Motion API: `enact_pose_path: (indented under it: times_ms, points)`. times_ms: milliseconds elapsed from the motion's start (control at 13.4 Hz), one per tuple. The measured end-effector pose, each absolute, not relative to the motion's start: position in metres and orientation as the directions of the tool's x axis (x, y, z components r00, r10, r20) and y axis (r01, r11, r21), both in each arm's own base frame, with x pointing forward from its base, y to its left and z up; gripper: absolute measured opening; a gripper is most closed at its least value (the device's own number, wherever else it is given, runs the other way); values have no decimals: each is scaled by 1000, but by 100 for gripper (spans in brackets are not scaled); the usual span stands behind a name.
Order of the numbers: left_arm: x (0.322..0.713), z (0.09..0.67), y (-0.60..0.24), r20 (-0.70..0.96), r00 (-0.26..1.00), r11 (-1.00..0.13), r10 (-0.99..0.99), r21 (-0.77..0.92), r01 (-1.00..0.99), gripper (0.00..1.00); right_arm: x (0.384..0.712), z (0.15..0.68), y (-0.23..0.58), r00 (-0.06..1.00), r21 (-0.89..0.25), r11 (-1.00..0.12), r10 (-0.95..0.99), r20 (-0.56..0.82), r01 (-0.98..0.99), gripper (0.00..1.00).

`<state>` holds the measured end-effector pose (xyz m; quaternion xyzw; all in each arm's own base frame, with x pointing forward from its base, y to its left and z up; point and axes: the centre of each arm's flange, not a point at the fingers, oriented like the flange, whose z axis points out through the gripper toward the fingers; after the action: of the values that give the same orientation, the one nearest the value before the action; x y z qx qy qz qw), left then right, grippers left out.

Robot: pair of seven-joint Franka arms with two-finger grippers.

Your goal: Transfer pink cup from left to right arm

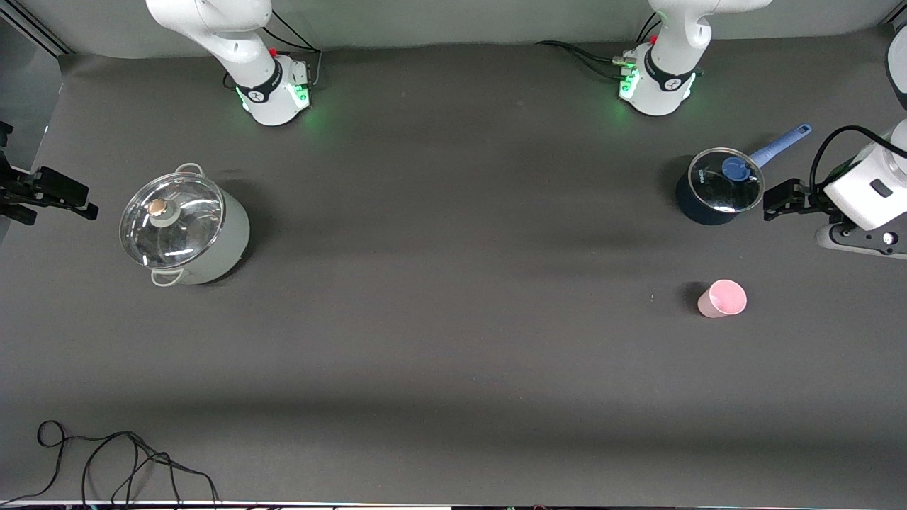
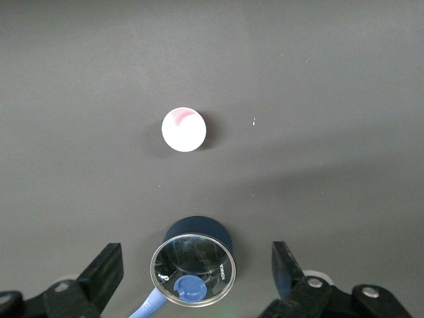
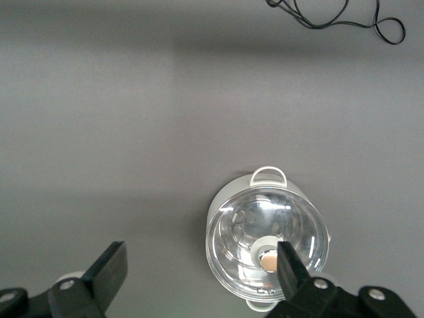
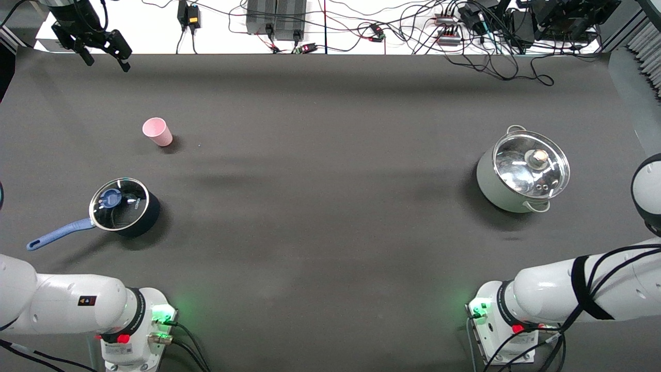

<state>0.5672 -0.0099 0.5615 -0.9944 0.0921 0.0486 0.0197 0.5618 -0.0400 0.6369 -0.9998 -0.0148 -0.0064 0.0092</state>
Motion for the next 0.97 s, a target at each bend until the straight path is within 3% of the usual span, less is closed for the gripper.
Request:
enact_pose_path:
  times_ms: [595, 967]
  points:
    - [567, 561, -8, -101, 977, -981, -189, -29, -193, 100, 563, 634, -47, 1000, -18, -1000, 18, 7, 18, 100]
    - [568, 555, 46, -83, 918, -921, -388, 66, -384, 100, 563, 634, -46, 1000, -18, -1000, 19, 7, 19, 100]
